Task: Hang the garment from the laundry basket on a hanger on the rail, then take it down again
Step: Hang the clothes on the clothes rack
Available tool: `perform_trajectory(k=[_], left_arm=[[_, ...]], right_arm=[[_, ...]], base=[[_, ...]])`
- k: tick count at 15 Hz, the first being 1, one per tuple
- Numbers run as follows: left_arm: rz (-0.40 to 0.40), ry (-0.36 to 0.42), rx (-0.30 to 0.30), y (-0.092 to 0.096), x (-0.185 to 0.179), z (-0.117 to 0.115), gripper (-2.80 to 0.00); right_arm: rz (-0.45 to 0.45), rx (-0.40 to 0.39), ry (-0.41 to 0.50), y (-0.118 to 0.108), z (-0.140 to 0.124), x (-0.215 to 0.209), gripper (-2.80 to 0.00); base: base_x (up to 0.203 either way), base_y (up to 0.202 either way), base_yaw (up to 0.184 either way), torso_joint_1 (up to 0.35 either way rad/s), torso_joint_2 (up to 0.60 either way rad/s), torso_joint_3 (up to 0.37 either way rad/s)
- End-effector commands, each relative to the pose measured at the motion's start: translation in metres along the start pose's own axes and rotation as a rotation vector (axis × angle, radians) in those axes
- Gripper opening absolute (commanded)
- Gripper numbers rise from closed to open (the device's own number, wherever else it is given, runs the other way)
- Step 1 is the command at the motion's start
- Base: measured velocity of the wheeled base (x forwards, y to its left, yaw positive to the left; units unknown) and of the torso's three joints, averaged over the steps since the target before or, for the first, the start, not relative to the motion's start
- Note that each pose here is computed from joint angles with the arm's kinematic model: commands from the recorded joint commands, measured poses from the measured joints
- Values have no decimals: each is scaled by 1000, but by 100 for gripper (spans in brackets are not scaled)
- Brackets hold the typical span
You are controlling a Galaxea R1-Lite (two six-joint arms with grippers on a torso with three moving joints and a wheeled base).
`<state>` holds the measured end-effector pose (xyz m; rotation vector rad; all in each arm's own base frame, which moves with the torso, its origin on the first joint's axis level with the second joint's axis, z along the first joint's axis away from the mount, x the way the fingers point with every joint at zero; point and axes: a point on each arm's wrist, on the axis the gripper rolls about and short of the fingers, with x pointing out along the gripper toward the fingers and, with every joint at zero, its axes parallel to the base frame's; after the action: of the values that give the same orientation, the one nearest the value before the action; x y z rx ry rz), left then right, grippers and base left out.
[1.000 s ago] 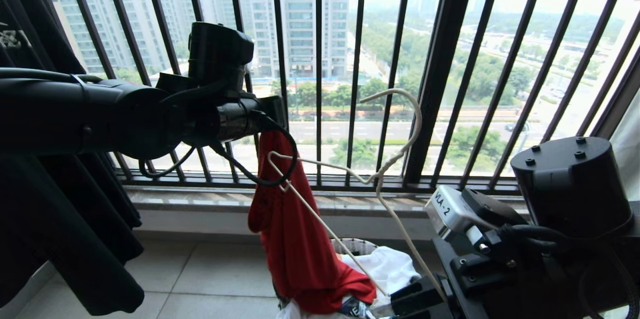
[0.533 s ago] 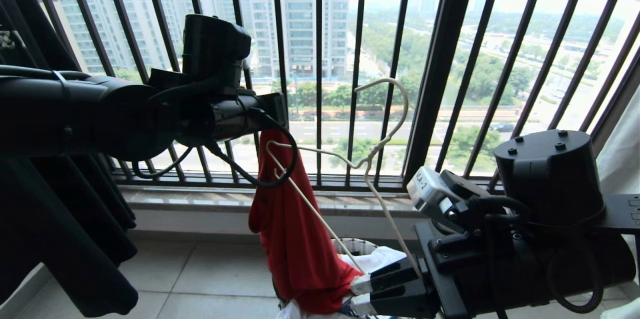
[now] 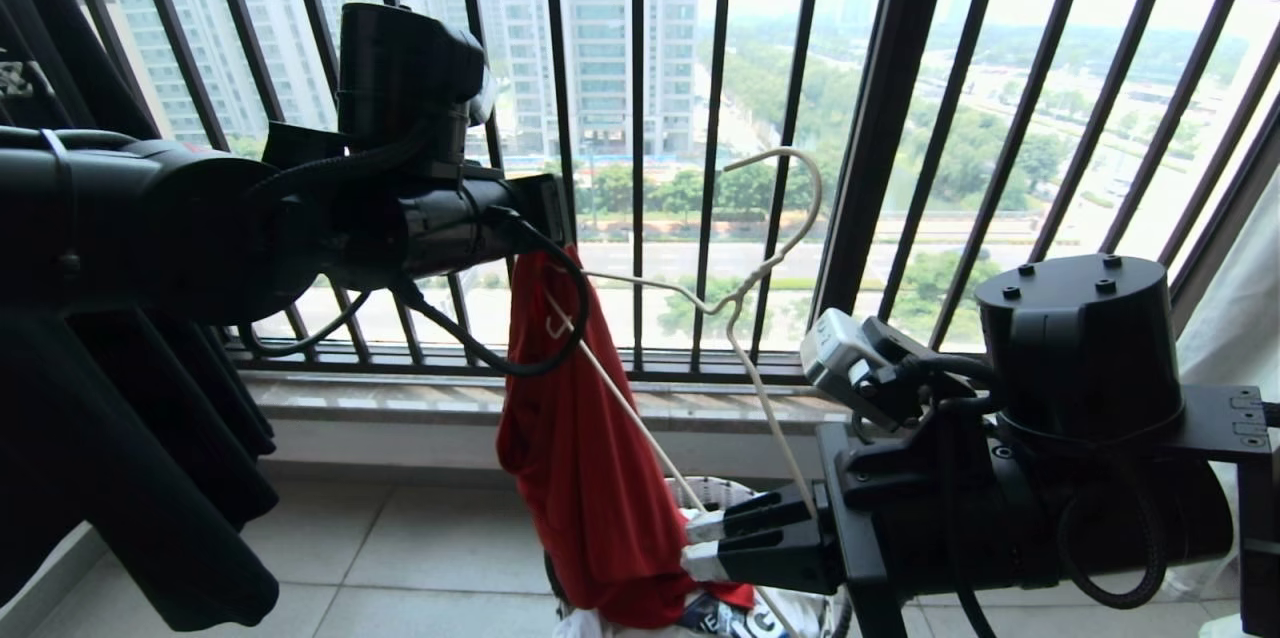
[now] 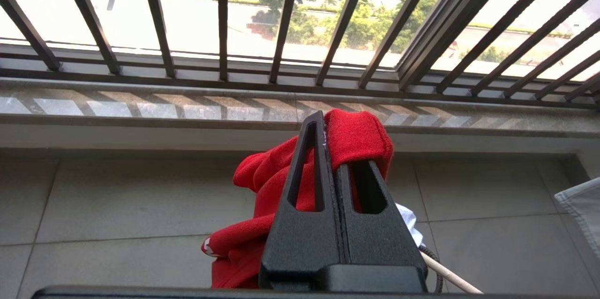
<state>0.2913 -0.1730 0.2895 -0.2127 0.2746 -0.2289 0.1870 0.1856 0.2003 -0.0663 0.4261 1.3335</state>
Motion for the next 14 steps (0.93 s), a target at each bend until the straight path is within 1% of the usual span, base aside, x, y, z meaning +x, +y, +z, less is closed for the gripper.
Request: perform_trajectory(k=[1, 3, 4, 6, 10, 12, 14], left_arm=[[2, -9, -5, 2, -6, 3, -280], [-4, -3, 6, 3, -12, 3, -280], [-23, 4, 21, 4, -14, 1, -280], [-34, 2, 28, 5, -19, 3, -280], [-41, -7, 26, 5, -26, 6, -280], [-80, 8, 27, 2, -26, 4, -280], [-128, 25, 27, -7, -28, 0, -280]], right_arm=[[-20, -2, -5, -1, 1, -1, -280], [-62, 1, -15, -8, 3, -6, -280], [-94, 2, -30, -14, 4, -13, -280], [-135, -31, -43, -21, 5, -22, -280], [-154, -37, -38, -26, 4, -24, -280], [-143, -38, -32, -24, 3, -21, -280], [-123, -40, -22, -21, 2, -16, -280]], base=[[0, 0, 0, 0, 0, 0], [0, 0, 0, 0, 0, 0], [0, 0, 0, 0, 0, 0], [0, 0, 0, 0, 0, 0], [0, 0, 0, 0, 0, 0], [0, 0, 0, 0, 0, 0], [0, 0, 0, 0, 0, 0]])
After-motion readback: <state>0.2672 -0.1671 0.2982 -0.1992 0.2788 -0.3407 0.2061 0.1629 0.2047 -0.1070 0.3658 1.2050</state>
